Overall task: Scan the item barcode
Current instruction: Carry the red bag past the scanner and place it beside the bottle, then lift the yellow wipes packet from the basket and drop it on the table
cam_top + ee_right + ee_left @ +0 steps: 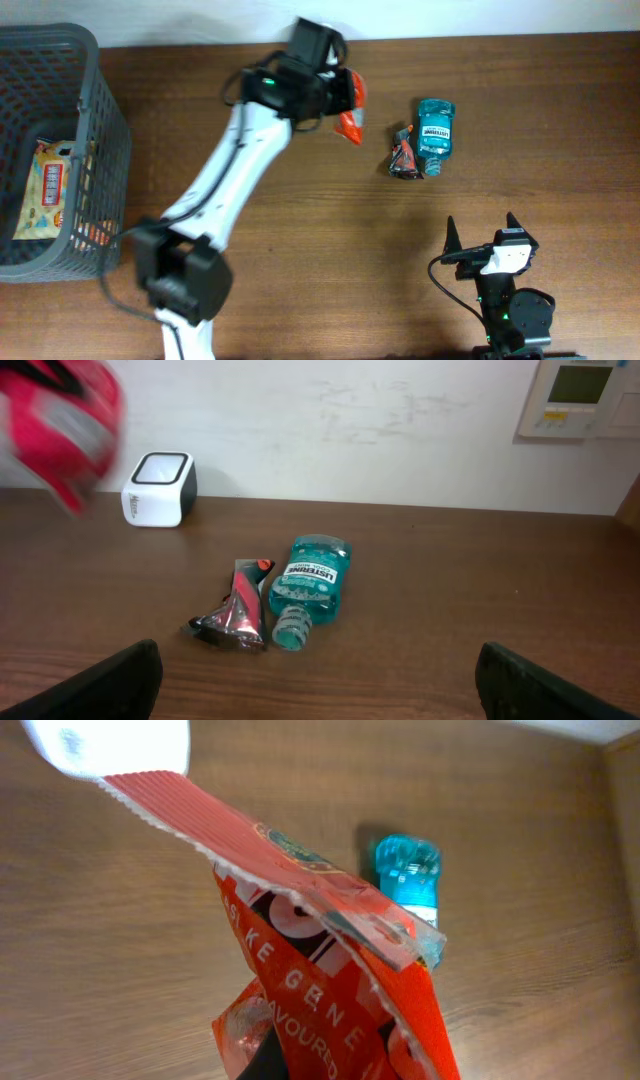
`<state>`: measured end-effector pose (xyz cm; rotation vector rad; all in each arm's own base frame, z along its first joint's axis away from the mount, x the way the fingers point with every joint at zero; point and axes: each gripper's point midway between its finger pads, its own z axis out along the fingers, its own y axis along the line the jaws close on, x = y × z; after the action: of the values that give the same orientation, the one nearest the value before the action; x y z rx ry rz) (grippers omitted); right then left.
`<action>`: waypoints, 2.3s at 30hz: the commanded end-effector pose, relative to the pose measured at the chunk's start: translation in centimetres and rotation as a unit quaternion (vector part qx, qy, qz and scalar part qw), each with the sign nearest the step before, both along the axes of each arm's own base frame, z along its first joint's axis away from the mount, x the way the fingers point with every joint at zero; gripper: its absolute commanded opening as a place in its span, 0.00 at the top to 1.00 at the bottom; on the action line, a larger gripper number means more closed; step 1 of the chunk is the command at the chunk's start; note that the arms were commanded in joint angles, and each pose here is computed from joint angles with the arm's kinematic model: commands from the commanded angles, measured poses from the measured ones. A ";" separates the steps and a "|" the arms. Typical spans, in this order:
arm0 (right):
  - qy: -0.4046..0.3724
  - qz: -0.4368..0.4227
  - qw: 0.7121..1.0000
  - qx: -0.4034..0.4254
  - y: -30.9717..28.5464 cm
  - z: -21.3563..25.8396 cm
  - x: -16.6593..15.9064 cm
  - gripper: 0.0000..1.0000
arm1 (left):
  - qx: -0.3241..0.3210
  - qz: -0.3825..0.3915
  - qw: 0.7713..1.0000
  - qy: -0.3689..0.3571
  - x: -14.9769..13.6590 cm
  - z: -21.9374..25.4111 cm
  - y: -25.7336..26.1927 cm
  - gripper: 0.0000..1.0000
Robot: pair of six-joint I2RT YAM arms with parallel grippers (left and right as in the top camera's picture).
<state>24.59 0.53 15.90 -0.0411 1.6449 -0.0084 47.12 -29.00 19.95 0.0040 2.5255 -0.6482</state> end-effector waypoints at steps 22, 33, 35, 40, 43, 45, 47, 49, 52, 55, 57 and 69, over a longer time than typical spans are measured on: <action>0.003 0.000 1.000 0.002 0.1 -0.4 0.0 0.01 | -0.052 -0.057 0.997 -0.028 -0.5 1.0 -7.9 0.48; 0.003 0.000 1.000 0.002 0.1 -0.4 0.0 0.01 | 0.117 0.204 0.962 -0.139 -6.8 19.6 29.2 0.48; 0.003 0.000 1.000 0.002 0.1 -0.4 0.0 0.01 | 0.150 0.305 0.928 -0.151 -8.4 21.2 36.5 0.36; 0.003 0.000 1.000 0.002 0.1 -0.4 0.0 0.01 | 0.260 0.493 0.830 -0.010 -13.7 14.6 56.6 0.25; 0.003 0.000 1.000 0.002 0.1 -0.4 0.0 0.01 | 0.294 0.385 0.873 0.058 -11.4 8.9 57.2 0.28; 0.003 0.000 1.000 0.002 0.1 -0.4 0.0 0.02 | 0.309 0.324 0.886 0.119 -11.1 4.4 57.5 0.25; 0.003 0.000 1.000 0.002 0.1 -0.4 0.0 0.01 | 0.322 0.305 0.870 0.214 -12.2 -1.1 58.6 0.18; 0.003 0.000 1.000 0.002 0.1 -0.4 0.0 0.01 | 0.312 0.279 0.875 0.242 -11.3 -4.9 58.9 0.14; 0.003 0.000 1.000 0.002 0.1 -0.4 0.0 0.01 | 0.266 0.205 0.905 0.261 -9.9 -9.9 57.5 0.16; 0.003 0.000 1.000 0.002 0.1 -0.4 0.0 0.01 | 0.248 0.187 0.902 0.300 -9.9 -14.7 57.3 0.24; 0.003 0.000 1.000 0.002 0.1 -0.4 0.0 0.01 | 0.235 0.175 0.907 0.302 -9.2 -16.3 56.6 0.28; 0.003 0.000 1.000 0.002 0.1 -0.4 0.0 0.01 | 0.221 0.308 0.897 0.229 -5.2 -7.0 56.0 1.00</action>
<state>24.60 0.53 15.87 -0.0414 1.6456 -0.0087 39.54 26.49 6.19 -0.6518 3.0399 0.2178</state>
